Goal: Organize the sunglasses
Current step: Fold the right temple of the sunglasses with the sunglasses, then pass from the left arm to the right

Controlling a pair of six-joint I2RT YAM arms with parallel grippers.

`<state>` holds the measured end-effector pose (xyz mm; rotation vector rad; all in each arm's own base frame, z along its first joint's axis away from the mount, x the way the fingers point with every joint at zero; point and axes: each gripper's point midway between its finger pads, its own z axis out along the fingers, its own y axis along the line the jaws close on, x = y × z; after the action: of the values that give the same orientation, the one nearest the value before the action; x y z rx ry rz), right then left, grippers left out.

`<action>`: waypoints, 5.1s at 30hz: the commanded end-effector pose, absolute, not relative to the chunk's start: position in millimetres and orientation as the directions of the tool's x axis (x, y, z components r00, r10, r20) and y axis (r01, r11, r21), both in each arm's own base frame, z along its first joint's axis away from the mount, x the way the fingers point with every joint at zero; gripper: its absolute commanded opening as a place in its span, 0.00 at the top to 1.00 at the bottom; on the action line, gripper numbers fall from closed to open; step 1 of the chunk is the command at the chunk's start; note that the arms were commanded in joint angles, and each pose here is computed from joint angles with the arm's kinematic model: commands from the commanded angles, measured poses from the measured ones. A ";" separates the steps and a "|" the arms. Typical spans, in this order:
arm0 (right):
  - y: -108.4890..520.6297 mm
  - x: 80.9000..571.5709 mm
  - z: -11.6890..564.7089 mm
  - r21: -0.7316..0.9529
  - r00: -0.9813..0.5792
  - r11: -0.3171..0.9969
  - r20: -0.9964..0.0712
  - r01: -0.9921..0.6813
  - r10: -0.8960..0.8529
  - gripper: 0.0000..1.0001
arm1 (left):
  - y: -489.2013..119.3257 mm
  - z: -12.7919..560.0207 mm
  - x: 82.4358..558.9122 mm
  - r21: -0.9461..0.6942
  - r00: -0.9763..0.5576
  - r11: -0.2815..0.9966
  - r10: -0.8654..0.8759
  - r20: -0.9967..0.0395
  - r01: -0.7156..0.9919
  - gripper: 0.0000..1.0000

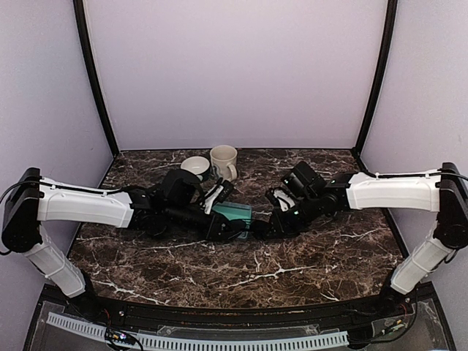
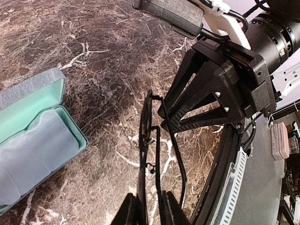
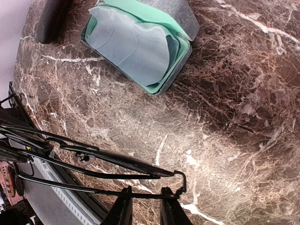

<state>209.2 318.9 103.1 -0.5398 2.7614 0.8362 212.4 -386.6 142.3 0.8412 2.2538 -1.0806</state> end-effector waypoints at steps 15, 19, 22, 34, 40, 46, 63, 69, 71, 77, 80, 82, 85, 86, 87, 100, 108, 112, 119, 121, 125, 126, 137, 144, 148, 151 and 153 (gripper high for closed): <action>298.8 205.7 143.1 0.403 -0.820 0.739 -0.451 -0.540 -0.353 0.53 | -387.9 148.9 205.9 -0.544 -0.687 0.442 0.286 -0.668 0.713 0.84; 296.4 199.1 158.2 0.427 -0.784 0.682 -0.498 -0.593 -0.370 0.40 | -390.1 158.2 200.8 -0.594 -0.704 0.390 0.263 -0.660 0.703 0.84; 301.9 193.8 169.6 0.464 -0.758 0.618 -0.530 -0.634 -0.380 0.33 | -388.0 166.3 195.7 -0.627 -0.718 0.357 0.246 -0.652 0.692 0.84; 320.1 197.9 203.3 0.374 -0.633 0.545 -0.642 -0.750 -0.432 0.32 | -374.6 187.5 193.1 -0.719 -0.782 0.311 0.196 -0.592 0.622 0.84; 328.2 196.4 210.8 0.296 -0.569 0.527 -0.663 -0.796 -0.487 0.37 | -368.8 194.6 197.1 -0.758 -0.811 0.287 0.183 -0.556 0.585 0.85; 341.5 198.0 211.6 0.188 -0.497 0.519 -0.664 -0.834 -0.559 0.43 | -365.6 195.6 201.6 -0.799 -0.843 0.268 0.171 -0.511 0.538 0.86; 361.8 190.4 209.4 0.084 -0.387 0.445 -0.649 -0.892 -0.655 0.61 | -369.5 187.8 192.8 -0.854 -0.878 0.227 0.229 -0.421 0.468 0.87; 348.2 185.7 204.5 0.096 -0.416 0.476 -0.654 -0.874 -0.632 0.42 | -369.6 186.7 192.2 -0.856 -0.878 0.220 0.227 -0.421 0.468 0.87; 342.3 183.3 200.4 0.120 -0.445 0.496 -0.652 -0.860 -0.614 0.34 | -369.4 186.6 191.7 -0.856 -0.876 0.216 0.227 -0.425 0.470 0.87; 330.3 178.8 200.6 0.283 -0.524 0.478 -0.686 -0.831 -0.505 0.28 | -369.3 184.4 188.4 -0.855 -0.869 0.194 0.237 -0.435 0.481 0.86; 334.2 176.6 208.4 0.287 -0.497 0.439 -0.707 -0.851 -0.502 0.26 | -370.0 184.6 186.8 -0.849 -0.859 0.183 0.252 -0.447 0.495 0.85; 338.5 178.7 209.0 0.279 -0.486 0.427 -0.701 -0.860 -0.521 0.25 | -370.1 184.7 185.0 -0.836 -0.841 0.172 0.272 -0.468 0.521 0.85; 347.5 176.5 203.8 0.316 -0.487 0.380 -0.676 -0.870 -0.553 0.24 | -368.6 184.7 181.3 -0.810 -0.809 0.155 0.298 -0.507 0.565 0.85; 351.7 175.2 203.9 0.337 -0.488 0.358 -0.674 -0.871 -0.554 0.24 | -368.5 185.4 180.1 -0.803 -0.798 0.146 0.306 -0.519 0.578 0.85; 356.0 172.4 202.3 0.358 -0.489 0.334 -0.670 -0.872 -0.559 0.24 | -368.1 184.9 179.1 -0.796 -0.789 0.142 0.315 -0.527 0.589 0.84; 384.4 156.0 196.9 0.493 -0.472 0.144 -0.644 -0.858 -0.602 0.39 | -371.8 189.7 167.5 -0.766 -0.726 0.056 0.368 -0.581 0.641 0.83; 381.8 150.5 196.0 0.547 -0.488 0.093 -0.640 -0.832 -0.593 0.59 | -371.2 190.7 164.3 -0.755 -0.710 0.031 0.370 -0.600 0.655 0.82; 377.0 151.8 190.3 0.558 -0.504 0.110 -0.625 -0.822 -0.596 0.60 | -370.5 191.0 163.0 -0.755 -0.708 0.027 0.370 -0.602 0.655 0.82; 363.1 148.4 174.0 0.581 -0.540 0.151 -0.586 -0.800 -0.604 0.43 | -369.2 193.5 162.3 -0.750 -0.705 0.023 0.361 -0.610 0.661 0.82; 360.4 146.5 170.7 0.586 -0.546 0.157 -0.579 -0.795 -0.605 0.42 | -369.2 194.2 162.1 -0.749 -0.704 0.020 0.359 -0.613 0.662 0.82; 356.6 144.5 173.9 0.589 -0.552 0.152 -0.590 -0.793 -0.589 0.46 | -369.2 191.9 162.3 -0.751 -0.706 0.024 0.361 -0.609 0.660 0.82; 356.1 144.6 175.9 0.589 -0.553 0.151 -0.595 -0.794 -0.584 0.46 | -368.9 190.5 162.0 -0.753 -0.708 0.026 0.363 -0.605 0.657 0.82; 353.3 148.5 179.9 0.598 -0.558 0.137 -0.608 -0.790 -0.564 0.65 | -366.6 185.9 160.2 -0.759 -0.715 0.036 0.364 -0.596 0.650 0.82; 351.3 145.7 179.5 0.594 -0.543 0.119 -0.612 -0.796 -0.575 0.75 | -366.8 185.9 160.9 -0.762 -0.721 0.037 0.357 -0.594 0.646 0.78; 348.6 142.7 178.0 0.576 -0.511 0.099 -0.617 -0.811 -0.599 0.80 | -365.4 185.2 161.0 -0.763 -0.726 0.045 0.346 -0.594 0.645 0.63; 347.4 140.3 176.3 0.574 -0.497 0.086 -0.613 -0.814 -0.614 0.81 | -363.9 186.7 160.7 -0.756 -0.723 0.046 0.337 -0.604 0.653 0.55; 346.9 138.8 175.6 0.574 -0.489 0.077 -0.612 -0.815 -0.622 0.81 | -362.9 187.3 160.9 -0.751 -0.720 0.049 0.331 -0.610 0.659 0.52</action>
<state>139.3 349.5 171.7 -1.4132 2.1713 1.3850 164.8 -365.8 170.9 0.9912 2.1340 -1.7177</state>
